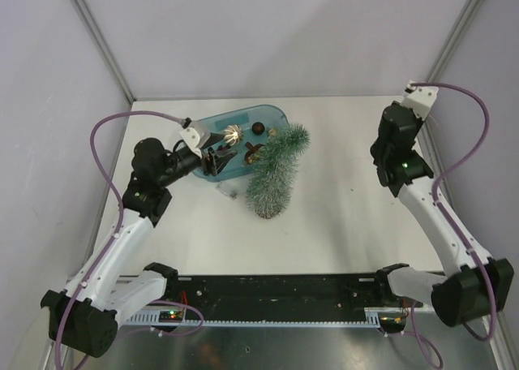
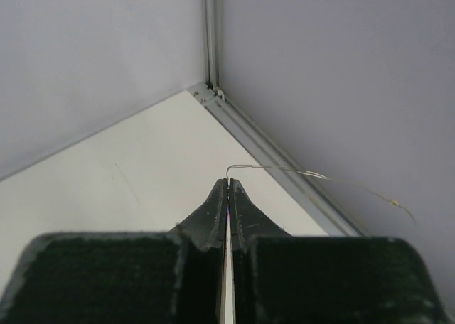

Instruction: Decorate the small christmas tree

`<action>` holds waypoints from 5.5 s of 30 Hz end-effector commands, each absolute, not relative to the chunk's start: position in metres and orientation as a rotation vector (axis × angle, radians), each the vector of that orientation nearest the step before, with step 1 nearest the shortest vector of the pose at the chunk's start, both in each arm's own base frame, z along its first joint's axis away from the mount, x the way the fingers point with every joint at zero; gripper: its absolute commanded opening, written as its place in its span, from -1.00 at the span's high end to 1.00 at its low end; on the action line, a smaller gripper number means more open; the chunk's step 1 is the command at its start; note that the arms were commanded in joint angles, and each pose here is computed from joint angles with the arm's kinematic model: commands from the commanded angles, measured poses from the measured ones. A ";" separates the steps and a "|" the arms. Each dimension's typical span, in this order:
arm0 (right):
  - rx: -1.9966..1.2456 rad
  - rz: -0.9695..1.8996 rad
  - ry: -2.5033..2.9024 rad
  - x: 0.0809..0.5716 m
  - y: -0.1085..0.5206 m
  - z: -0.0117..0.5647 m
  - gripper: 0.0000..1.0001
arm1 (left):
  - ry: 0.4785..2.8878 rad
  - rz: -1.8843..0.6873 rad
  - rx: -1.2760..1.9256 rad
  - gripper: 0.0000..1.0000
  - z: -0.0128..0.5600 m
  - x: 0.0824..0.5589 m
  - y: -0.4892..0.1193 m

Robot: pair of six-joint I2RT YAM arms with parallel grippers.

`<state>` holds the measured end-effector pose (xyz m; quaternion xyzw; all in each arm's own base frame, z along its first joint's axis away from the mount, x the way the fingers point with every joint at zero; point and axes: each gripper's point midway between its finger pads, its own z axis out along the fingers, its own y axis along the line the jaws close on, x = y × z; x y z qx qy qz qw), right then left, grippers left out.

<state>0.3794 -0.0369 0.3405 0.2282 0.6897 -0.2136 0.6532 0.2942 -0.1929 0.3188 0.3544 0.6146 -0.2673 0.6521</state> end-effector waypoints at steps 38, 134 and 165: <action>-0.570 0.584 1.638 0.066 0.263 0.375 1.00 | 1.128 -1.083 1.363 -0.07 0.296 0.113 -0.281; -0.542 0.483 1.762 0.116 0.253 0.270 -0.25 | 1.029 -1.163 1.223 0.99 0.344 0.092 -0.263; -0.551 0.497 1.724 0.128 0.281 0.273 0.00 | 1.063 -1.130 1.161 0.99 0.341 0.099 -0.251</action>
